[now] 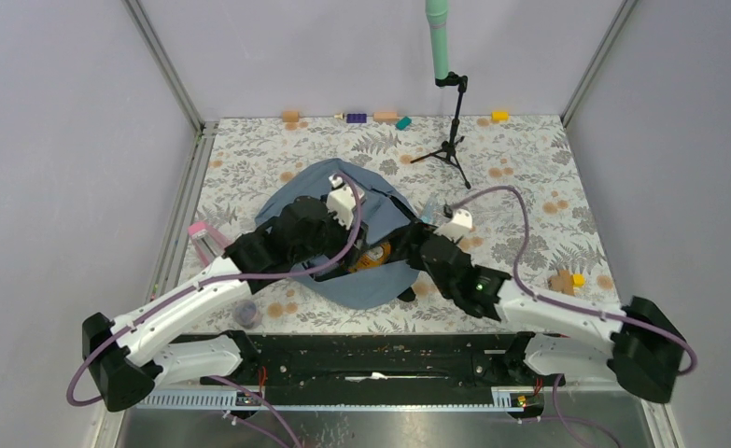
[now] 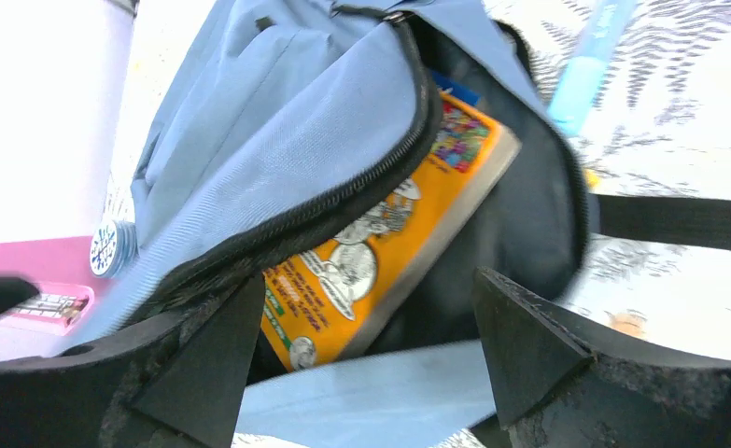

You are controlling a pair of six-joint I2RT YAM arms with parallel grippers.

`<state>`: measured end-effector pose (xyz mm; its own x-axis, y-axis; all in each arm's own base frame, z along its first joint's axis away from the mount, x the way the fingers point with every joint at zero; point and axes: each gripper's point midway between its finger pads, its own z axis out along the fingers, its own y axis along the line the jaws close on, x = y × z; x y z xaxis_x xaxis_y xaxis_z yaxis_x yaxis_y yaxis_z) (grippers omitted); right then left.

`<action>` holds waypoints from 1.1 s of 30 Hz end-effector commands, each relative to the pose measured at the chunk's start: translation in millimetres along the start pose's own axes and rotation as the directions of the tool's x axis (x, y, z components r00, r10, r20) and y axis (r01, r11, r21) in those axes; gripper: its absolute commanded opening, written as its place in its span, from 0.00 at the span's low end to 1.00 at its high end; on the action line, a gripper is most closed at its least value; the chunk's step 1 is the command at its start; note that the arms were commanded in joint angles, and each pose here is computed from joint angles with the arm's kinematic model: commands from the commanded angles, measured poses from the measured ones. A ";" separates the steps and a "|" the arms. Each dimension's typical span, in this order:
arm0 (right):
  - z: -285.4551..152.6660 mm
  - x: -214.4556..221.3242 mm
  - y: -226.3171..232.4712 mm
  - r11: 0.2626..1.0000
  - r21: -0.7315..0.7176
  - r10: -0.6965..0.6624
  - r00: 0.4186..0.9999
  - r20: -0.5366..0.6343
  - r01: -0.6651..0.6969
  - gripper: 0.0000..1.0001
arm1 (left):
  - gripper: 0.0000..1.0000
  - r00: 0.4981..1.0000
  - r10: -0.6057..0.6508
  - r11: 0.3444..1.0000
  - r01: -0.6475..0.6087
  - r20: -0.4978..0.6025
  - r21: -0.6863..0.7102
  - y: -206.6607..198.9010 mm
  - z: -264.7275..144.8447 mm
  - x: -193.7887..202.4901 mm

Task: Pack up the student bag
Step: Place the book in the student bag, then zip the student bag at the center of the board.

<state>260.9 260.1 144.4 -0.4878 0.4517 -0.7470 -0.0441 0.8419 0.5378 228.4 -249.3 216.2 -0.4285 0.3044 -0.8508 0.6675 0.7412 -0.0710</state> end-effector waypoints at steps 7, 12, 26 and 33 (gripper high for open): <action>-57.5 -35.0 -43.5 0.998 -0.022 -0.060 0.991 0.121 0.063 0.88 | 0.99 0.962 -0.084 0.977 0.029 0.258 0.210 -36.0 -53.3 -52.6; -71.3 -55.2 -13.0 0.968 -0.120 -0.207 0.970 0.124 0.222 0.85 | 0.99 0.948 -0.281 0.960 0.278 0.149 0.036 9.7 -53.3 -13.2; -43.6 36.1 152.4 0.790 -0.537 -0.475 0.850 -0.228 0.297 0.79 | 0.99 0.884 -0.438 0.863 0.464 0.164 -0.198 114.3 -74.8 8.4; -29.8 121.2 190.1 0.788 -0.577 -0.515 0.745 -0.425 0.216 0.71 | 0.99 0.890 -0.310 0.772 0.441 0.334 -0.458 166.5 -100.4 13.0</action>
<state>192.1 433.3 173.1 -0.6521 -0.1642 -0.7401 -0.6361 0.6496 0.4164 259.5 -95.2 223.2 -0.5466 -0.1676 -0.8204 0.1511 0.9439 -0.2935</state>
